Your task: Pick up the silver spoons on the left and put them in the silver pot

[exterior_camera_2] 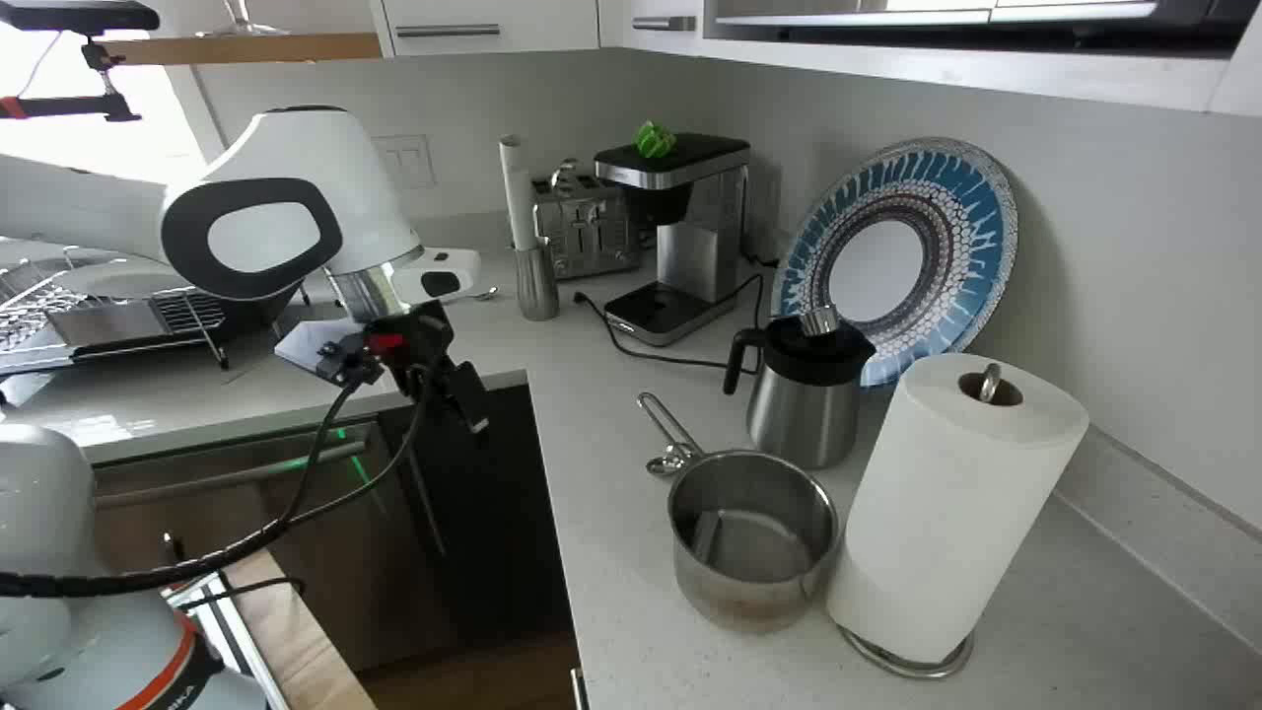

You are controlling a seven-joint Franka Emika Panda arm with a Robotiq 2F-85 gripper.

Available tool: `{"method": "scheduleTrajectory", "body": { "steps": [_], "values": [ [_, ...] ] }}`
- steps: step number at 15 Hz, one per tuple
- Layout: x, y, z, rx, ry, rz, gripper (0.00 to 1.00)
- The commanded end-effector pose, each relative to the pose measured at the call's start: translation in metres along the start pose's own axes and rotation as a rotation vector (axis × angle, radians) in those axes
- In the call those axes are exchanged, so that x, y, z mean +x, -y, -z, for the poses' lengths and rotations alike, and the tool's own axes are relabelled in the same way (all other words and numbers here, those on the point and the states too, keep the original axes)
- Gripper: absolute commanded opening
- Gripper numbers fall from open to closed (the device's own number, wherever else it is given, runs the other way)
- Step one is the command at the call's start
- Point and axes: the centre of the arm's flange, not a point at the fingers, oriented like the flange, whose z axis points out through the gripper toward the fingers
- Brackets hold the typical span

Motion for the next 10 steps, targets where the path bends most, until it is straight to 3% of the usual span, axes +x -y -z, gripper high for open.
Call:
{"method": "scheduleTrajectory", "body": {
  "steps": [1,5,7,10],
  "values": [
    [-0.001,0.001,-0.003,0.002,0.008,0.002,1.00],
    [-0.004,0.003,-0.010,0.006,0.023,0.005,1.00],
    [0.002,-0.015,-0.004,-0.052,-0.003,-0.146,1.00],
    [-0.004,-0.065,0.016,-0.072,-0.053,-0.299,1.00]
  ]
}}
